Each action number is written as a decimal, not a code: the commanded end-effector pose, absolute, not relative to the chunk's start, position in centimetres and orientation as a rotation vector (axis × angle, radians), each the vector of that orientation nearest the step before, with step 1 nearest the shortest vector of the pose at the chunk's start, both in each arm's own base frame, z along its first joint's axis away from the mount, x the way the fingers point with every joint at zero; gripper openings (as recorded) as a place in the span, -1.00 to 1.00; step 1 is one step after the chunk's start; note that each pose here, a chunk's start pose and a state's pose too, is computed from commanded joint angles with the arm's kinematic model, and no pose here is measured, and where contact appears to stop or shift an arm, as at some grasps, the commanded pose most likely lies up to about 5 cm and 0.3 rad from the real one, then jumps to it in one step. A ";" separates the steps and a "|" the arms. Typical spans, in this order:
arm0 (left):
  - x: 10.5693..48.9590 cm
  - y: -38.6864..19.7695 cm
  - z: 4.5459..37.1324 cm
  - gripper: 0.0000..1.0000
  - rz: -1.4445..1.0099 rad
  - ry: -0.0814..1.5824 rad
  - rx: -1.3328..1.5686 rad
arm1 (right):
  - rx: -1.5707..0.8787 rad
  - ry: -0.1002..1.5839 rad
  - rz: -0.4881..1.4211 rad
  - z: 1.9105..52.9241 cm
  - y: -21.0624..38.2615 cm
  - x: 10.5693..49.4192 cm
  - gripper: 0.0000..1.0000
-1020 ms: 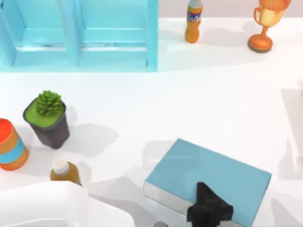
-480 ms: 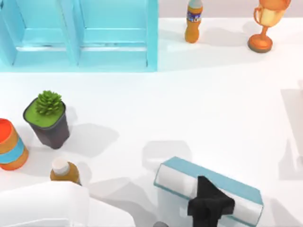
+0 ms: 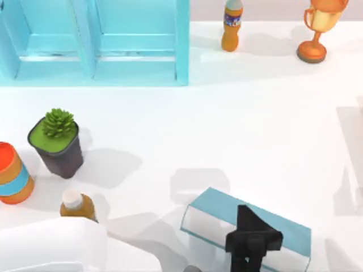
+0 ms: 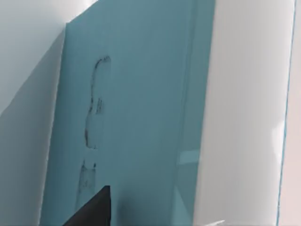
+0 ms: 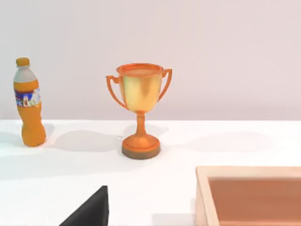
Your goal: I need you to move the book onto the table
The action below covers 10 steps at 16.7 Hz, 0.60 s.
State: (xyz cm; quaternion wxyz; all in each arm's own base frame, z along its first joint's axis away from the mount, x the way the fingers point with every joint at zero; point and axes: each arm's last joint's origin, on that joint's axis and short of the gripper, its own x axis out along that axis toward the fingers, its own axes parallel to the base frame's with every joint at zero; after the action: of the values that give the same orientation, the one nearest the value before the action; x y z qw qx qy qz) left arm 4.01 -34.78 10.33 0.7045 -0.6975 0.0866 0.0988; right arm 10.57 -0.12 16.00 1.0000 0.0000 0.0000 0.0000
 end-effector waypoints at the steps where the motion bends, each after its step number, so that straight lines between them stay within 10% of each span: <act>1: 4.0 -34.8 10.3 1.00 0.220 0.194 -1.549 | 0.000 0.000 0.000 16.0 -0.1 10.6 1.00; 10: -0.2 -35.3 9.3 1.00 0.263 0.260 -1.531 | 0.000 0.000 0.000 16.0 -0.1 10.6 1.00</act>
State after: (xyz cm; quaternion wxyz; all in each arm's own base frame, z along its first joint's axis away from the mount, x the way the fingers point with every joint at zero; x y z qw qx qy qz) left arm -0.25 -35.27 9.29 0.7057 -0.6887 0.1169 0.1182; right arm 10.57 -0.12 16.00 1.0000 0.0000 0.0000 0.0000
